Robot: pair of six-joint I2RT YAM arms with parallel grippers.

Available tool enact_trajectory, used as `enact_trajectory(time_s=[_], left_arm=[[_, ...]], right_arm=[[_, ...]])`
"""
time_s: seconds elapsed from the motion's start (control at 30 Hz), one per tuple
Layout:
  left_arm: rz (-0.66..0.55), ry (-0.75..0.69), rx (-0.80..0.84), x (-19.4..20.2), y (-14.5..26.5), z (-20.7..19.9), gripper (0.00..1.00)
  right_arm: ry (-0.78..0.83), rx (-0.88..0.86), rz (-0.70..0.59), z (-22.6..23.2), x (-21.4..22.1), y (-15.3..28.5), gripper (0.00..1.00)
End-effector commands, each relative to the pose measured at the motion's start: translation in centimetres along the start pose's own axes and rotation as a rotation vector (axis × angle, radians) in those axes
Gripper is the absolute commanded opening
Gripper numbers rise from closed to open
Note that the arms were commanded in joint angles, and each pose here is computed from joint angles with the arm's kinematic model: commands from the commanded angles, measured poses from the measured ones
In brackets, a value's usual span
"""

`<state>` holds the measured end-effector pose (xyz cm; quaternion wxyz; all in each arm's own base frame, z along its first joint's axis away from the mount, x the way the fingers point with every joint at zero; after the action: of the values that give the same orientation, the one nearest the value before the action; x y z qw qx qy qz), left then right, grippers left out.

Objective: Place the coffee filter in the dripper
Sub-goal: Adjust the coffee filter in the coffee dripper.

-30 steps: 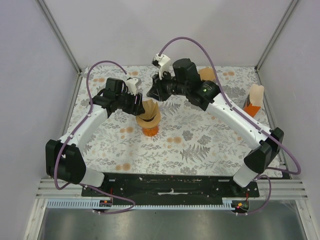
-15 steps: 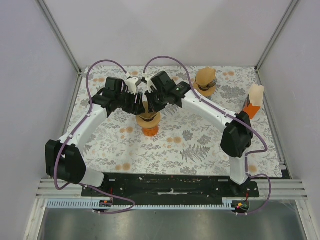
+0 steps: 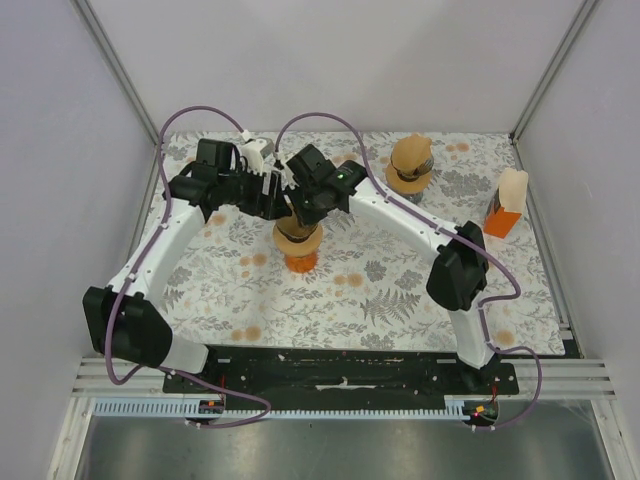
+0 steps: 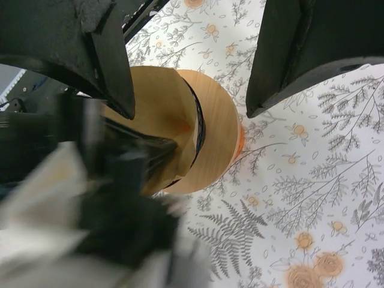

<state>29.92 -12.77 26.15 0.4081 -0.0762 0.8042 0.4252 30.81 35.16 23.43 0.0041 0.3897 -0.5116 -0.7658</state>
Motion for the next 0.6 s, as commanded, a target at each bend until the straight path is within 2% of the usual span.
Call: enact_trajectory(time_s=[0.0, 0.13, 0.27, 0.4, 0.57], left_arm=[[-0.079, -0.032, 0.072, -2.2, 2.4, -1.7, 0.81], [-0.092, 0.056, 0.047, -2.2, 3.1, -0.7, 0.81], [-0.084, 0.173, 0.017, -0.9, 2.5, 0.0, 0.73], [-0.081, 0.254, 0.066, 0.1, 1.5, -0.2, 0.67], [-0.11, 0.319, 0.103, -0.3, 1.0, -0.5, 0.67]], right_arm=[[0.032, 0.034, 0.073, 0.0, 1.3, -1.0, 0.0], [0.035, 0.025, 0.077, 0.2, 1.4, -1.2, 0.0], [0.05, 0.021, 0.059, 0.8, 0.9, -1.3, 0.0], [0.069, 0.024, 0.08, 1.1, 1.0, -2.0, 0.0], [0.079, 0.061, 0.143, 0.8, 2.2, -3.4, 0.0]])
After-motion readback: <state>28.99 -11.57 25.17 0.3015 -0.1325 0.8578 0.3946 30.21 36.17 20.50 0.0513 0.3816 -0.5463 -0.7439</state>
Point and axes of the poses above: each gripper's point midway between its finger pads, its own y axis back along the fingers, its own z axis along the line the jaws close on, x = y × z, the point moved 7 cm from there along y, back along the fingers, and after that the axes turned 2 degrees about -y, right-handed, at the moved point
